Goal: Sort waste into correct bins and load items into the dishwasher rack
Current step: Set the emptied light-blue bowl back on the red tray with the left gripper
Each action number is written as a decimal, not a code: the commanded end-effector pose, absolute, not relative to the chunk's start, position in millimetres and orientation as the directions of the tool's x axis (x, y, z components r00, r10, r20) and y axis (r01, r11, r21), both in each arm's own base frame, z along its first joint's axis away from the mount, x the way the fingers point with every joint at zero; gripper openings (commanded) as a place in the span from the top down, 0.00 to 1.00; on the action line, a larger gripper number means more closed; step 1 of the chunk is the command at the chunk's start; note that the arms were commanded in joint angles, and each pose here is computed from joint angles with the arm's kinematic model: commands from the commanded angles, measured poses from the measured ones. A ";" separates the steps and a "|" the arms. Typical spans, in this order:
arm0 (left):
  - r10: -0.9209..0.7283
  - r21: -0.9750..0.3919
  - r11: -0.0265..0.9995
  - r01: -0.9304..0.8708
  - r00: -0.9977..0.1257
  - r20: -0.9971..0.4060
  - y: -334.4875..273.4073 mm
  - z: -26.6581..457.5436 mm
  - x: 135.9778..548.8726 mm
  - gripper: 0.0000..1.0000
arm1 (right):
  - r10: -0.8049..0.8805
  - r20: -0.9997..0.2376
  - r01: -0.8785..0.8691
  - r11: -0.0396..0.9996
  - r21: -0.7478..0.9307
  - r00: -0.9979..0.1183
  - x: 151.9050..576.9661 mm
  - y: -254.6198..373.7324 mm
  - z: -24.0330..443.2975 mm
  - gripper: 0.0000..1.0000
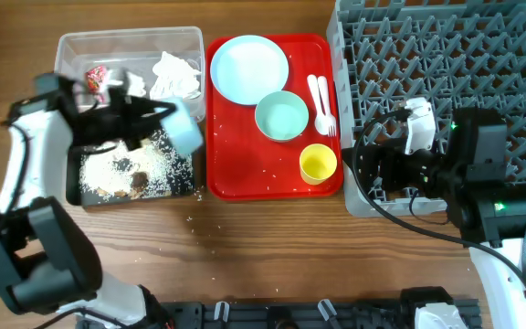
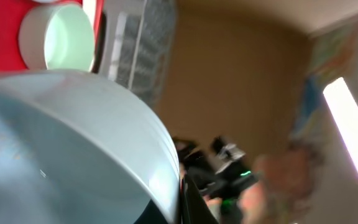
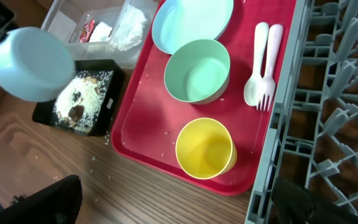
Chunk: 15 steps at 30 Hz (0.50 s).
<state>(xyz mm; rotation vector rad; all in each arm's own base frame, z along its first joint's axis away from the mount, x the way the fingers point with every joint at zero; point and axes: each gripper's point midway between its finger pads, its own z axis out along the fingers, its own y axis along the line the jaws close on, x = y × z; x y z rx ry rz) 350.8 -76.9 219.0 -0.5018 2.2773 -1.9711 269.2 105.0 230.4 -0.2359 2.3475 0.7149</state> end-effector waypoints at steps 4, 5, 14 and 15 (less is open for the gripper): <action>-0.203 -0.771 0.633 -0.073 -0.976 -0.074 -157.3 184.2 357.0 0.96 | 0.023 -0.656 -0.347 0.834 0.428 -0.754 272.3 105.7 237.0 0.00; -0.182 -0.705 0.707 -0.052 -0.977 -0.111 -167.2 171.8 357.1 0.96 | 0.023 -0.656 -0.346 0.835 0.428 -0.755 272.5 105.6 236.7 0.00; 0.042 -0.170 0.981 0.091 -0.960 -0.275 -227.2 94.4 330.7 0.96 | 0.022 -0.643 -0.339 0.835 0.433 -0.765 274.5 105.7 232.4 0.00; 0.042 -0.141 0.987 0.084 -0.960 -0.278 -228.8 89.2 329.2 0.96 | 0.022 -0.643 -0.339 0.835 0.433 -0.765 274.5 105.7 232.4 0.00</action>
